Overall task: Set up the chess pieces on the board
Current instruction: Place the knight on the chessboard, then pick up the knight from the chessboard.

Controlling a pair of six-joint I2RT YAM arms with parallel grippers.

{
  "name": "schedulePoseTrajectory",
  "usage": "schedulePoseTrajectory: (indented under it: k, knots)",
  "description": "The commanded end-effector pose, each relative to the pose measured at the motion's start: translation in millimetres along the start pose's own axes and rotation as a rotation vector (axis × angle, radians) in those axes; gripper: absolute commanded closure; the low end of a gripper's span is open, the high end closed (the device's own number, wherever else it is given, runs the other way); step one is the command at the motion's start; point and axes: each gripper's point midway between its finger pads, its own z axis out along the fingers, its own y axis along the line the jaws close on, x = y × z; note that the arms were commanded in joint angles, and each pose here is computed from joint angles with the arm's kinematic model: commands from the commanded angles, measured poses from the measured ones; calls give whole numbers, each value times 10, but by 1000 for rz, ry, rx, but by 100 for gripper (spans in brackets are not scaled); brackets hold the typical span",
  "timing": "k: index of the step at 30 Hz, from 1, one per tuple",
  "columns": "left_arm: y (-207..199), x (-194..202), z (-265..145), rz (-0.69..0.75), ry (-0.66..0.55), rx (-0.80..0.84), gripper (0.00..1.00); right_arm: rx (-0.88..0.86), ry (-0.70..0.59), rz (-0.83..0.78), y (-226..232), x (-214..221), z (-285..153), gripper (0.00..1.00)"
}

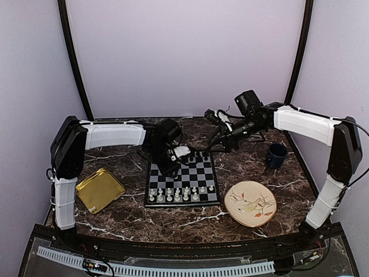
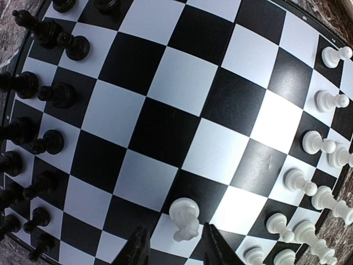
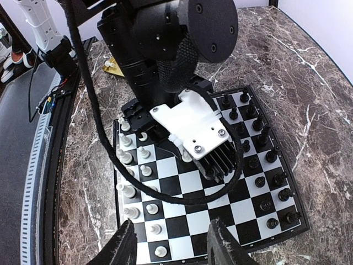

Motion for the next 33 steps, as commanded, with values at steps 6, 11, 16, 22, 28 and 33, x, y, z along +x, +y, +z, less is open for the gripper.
schedulePoseTrajectory:
  k: [6, 11, 16, 22, 28, 33]
  knots:
    - [419, -467, -1413, -305, -444, -61, 2, 66, 33, 17, -224, -66, 7, 56]
    - [862, -325, -2238, -554, -703, -53, 1, 67, 52, 55, -324, -27, 94, 57]
    - [1102, -43, -2920, -740, -885, -297, 1, 43, 129, 93, -412, 117, 303, 59]
    - [1303, 430, -3797, -1116, -987, -523, 1, 14, 149, 137, -438, 139, 445, 60]
    - [1130, 494, -4241, -1194, -1153, -441, 1, 0, 219, 135, -368, 262, 611, 60]
    - [1099, 421, -4340, -1132, -1217, -424, 1, -1, 260, 104, -337, 260, 775, 60]
